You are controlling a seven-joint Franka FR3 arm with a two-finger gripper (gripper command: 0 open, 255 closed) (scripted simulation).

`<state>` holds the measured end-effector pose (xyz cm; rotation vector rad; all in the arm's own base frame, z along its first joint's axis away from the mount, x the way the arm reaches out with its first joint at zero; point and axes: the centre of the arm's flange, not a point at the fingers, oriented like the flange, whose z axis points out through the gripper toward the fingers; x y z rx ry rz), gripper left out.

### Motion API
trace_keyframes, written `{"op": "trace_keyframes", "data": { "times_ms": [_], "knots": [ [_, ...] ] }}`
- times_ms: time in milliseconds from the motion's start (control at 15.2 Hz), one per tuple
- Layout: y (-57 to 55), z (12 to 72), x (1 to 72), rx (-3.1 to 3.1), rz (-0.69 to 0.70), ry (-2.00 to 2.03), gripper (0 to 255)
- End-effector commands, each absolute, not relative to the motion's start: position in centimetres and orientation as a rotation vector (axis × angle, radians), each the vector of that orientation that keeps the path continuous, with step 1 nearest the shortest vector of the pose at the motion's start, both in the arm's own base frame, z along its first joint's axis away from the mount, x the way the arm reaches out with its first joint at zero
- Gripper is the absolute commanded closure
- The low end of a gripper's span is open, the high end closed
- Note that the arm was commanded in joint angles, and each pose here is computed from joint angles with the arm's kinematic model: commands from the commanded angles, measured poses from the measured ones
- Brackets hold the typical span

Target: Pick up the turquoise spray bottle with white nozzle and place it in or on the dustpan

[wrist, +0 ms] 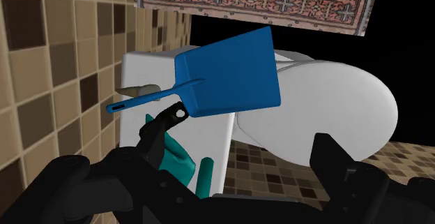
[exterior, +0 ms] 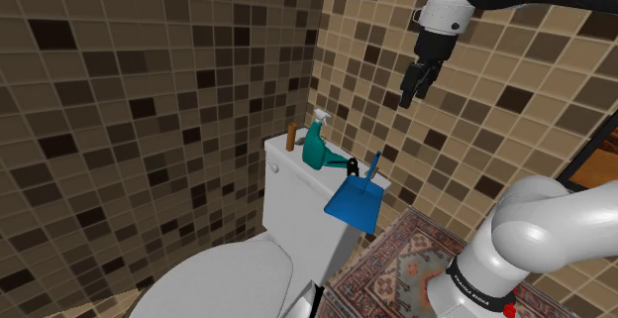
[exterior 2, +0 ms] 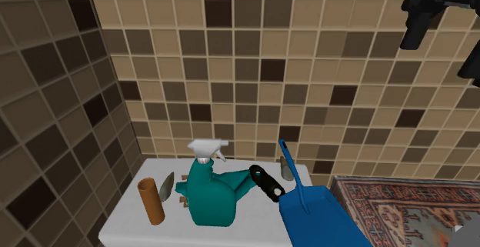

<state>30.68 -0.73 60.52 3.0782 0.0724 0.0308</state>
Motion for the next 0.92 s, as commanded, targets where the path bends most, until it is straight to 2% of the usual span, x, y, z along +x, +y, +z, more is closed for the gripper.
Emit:
{"op": "trace_keyframes", "data": {
  "times_ms": [0, 858],
  "knots": [
    [-0.7, 60.5, 30.7, 3.078, 0.031, 0.072, 0],
    [-2.3, 52.9, 46.1, 3.095, 0.027, 0.043, 0]
  ]
}}
